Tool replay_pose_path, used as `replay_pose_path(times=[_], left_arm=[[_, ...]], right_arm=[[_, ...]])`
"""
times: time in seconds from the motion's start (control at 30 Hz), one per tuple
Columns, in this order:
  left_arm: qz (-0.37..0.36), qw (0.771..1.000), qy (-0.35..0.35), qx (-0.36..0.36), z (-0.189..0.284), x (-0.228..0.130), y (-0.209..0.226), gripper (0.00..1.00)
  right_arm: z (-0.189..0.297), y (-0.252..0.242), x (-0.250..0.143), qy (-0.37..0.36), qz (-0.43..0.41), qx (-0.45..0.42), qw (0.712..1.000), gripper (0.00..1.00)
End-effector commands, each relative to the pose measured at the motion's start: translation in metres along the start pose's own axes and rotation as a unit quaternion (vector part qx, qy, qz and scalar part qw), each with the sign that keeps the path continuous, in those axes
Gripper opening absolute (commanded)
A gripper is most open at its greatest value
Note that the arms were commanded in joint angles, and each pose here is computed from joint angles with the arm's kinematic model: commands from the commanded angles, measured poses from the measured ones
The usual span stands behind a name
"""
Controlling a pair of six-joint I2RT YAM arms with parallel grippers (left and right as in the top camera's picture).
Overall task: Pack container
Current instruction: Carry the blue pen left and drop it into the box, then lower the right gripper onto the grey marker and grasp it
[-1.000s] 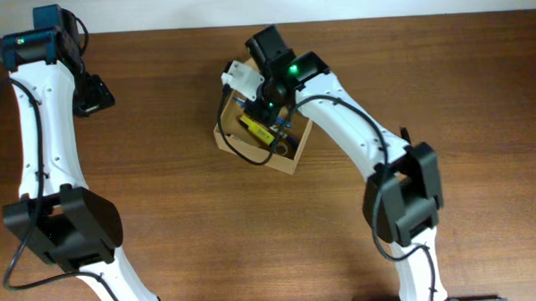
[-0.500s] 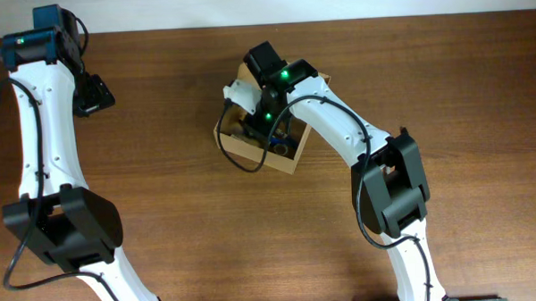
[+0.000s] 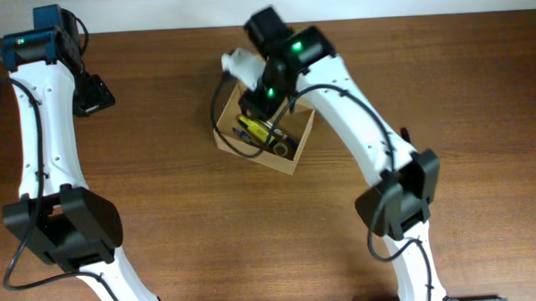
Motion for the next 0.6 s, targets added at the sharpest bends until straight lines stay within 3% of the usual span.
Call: replay_pose_path(times=[0.0, 0.17, 0.33, 0.47, 0.57], left_arm=[[-0.005, 1.0, 0.006, 0.007, -0.006, 0.0, 0.003, 1.0], [-0.005, 1.0, 0.006, 0.006, -0.006, 0.0, 0.002, 1.0], [-0.005, 1.0, 0.006, 0.006, -0.006, 0.0, 0.002, 1.0], [-0.005, 1.0, 0.006, 0.006, -0.006, 0.0, 0.002, 1.0], [-0.005, 1.0, 0.006, 0.006, -0.006, 0.0, 0.002, 1.0]], right_arm=[[0.1, -0.02, 0.022, -0.076, -0.039, -0.128, 0.988, 0.53], [0.161, -0.052, -0.006, -0.086, -0.101, -0.204, 0.97, 0.54], [0.194, -0.116, -0.066, -0.078, -0.215, -0.246, 0.942, 0.54], [0.182, -0.163, -0.128, -0.04, -0.318, -0.258, 0.912, 0.54], [0.142, -0.173, -0.176, 0.008, -0.396, -0.198, 0.897, 0.54]])
Point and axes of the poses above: each gripper's point midway between its finger pads, its own z axis back along the fingers, its own y axis along the line the jaws close on, x = y × z, the point moved 2 cm from there along z, back along the fingers, and after that the axes turned 1 degree about z, right-handed, at the moved point
